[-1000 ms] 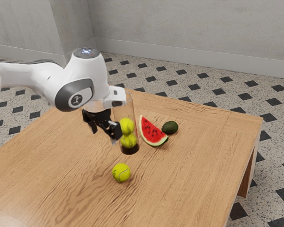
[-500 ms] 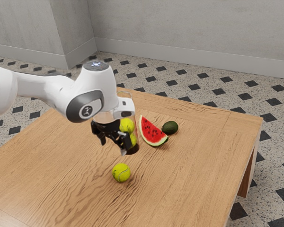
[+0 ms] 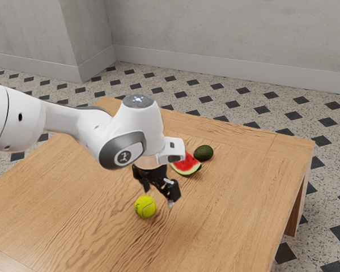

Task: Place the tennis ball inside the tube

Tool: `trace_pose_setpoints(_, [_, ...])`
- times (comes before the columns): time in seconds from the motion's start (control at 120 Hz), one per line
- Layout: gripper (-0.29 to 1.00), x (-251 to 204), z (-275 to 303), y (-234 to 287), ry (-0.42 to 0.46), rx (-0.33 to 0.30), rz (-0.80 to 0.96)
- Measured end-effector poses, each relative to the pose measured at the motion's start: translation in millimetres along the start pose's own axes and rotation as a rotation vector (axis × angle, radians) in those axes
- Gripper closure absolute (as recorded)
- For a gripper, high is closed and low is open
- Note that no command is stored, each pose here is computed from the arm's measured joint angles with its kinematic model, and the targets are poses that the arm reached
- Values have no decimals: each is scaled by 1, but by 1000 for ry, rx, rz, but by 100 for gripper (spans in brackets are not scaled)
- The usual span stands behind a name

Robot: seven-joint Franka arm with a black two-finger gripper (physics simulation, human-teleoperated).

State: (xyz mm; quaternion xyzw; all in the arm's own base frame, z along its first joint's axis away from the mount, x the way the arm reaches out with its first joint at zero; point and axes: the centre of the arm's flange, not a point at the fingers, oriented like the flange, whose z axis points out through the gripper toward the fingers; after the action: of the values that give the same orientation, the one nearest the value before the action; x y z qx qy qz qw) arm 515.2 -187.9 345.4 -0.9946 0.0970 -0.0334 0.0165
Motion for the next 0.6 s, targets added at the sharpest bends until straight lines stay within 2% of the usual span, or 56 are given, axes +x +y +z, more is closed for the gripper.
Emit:
trace_pose_setpoints(0.317, [0,23,21,17,5,13,48])
trace_pose_setpoints(0.6, [0,12,30,42,-38,9,81])
